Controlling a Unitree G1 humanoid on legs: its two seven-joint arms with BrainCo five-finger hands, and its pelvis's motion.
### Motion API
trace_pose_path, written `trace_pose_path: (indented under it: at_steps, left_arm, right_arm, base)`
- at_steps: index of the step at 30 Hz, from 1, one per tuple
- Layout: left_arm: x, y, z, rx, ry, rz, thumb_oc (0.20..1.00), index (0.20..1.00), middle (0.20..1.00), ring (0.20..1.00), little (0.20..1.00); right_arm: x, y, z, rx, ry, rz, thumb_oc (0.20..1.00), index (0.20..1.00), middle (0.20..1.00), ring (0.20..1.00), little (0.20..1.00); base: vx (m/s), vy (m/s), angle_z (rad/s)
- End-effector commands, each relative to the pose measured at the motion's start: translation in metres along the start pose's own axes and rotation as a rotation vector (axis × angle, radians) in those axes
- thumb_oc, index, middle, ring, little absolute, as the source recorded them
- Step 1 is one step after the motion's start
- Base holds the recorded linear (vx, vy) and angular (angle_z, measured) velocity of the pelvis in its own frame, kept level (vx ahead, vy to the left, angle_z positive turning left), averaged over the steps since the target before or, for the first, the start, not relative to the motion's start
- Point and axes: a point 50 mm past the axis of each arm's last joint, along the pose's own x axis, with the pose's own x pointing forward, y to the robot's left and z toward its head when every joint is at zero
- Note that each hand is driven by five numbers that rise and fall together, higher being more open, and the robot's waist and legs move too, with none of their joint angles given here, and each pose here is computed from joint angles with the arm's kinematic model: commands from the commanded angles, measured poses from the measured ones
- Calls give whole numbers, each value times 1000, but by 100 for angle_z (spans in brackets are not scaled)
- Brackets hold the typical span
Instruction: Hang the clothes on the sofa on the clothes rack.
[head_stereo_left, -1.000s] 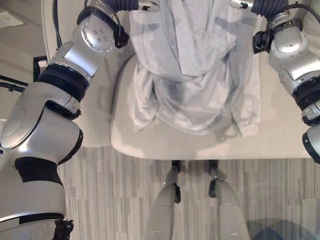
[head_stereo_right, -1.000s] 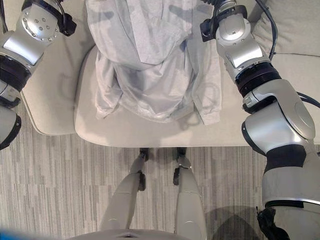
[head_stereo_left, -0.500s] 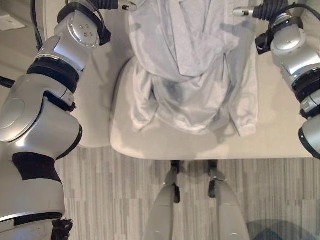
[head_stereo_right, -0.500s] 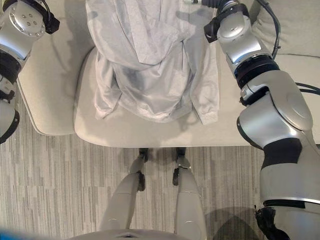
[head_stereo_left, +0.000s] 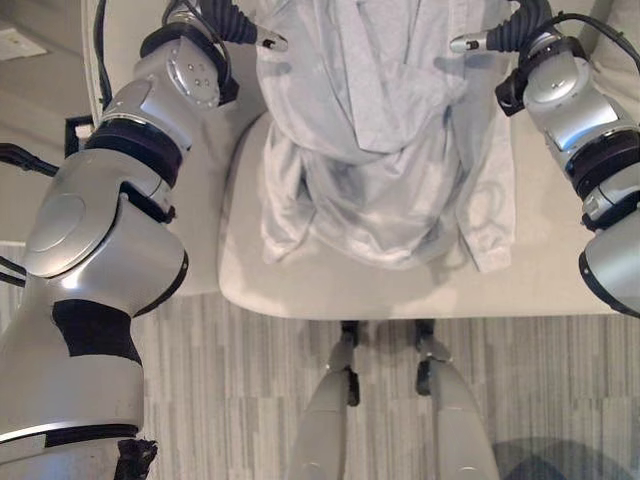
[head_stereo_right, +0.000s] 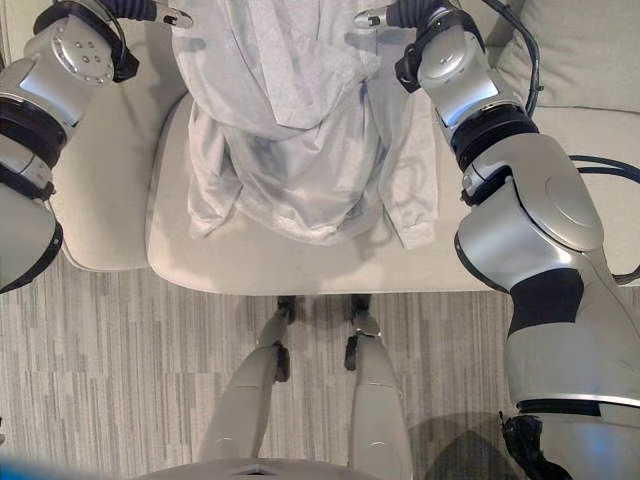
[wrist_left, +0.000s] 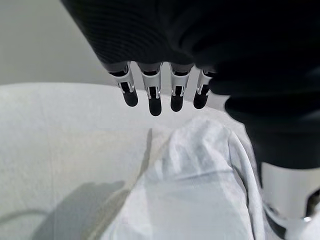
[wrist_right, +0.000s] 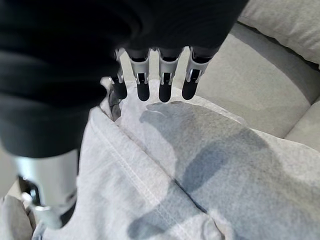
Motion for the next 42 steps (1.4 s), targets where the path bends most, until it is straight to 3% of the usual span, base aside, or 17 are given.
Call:
trace_pose_path:
  at_steps: [1,30,42]
  left_arm:
    - [11,35,19,-3,-2,99,1000,1000,1000,1000,1000]
    - [15,26,36,21,-38,65,1000,1000,1000,1000,1000]
    - [17,45,40,197,-52,99,1000,1000,1000,1000,1000]
  right_arm:
    - [8,-18,29,34,-28,-77,1000,1000,1000,1000,1000]
    - [7,20,67,46,-125,1,1000,1000,1000,1000,1000]
    - [8,10,90,-22,-197,-59,1000,1000,1000,1000,1000]
  base:
    - [0,0,0]
    - [-2,3,-1]
    - [0,0,0]
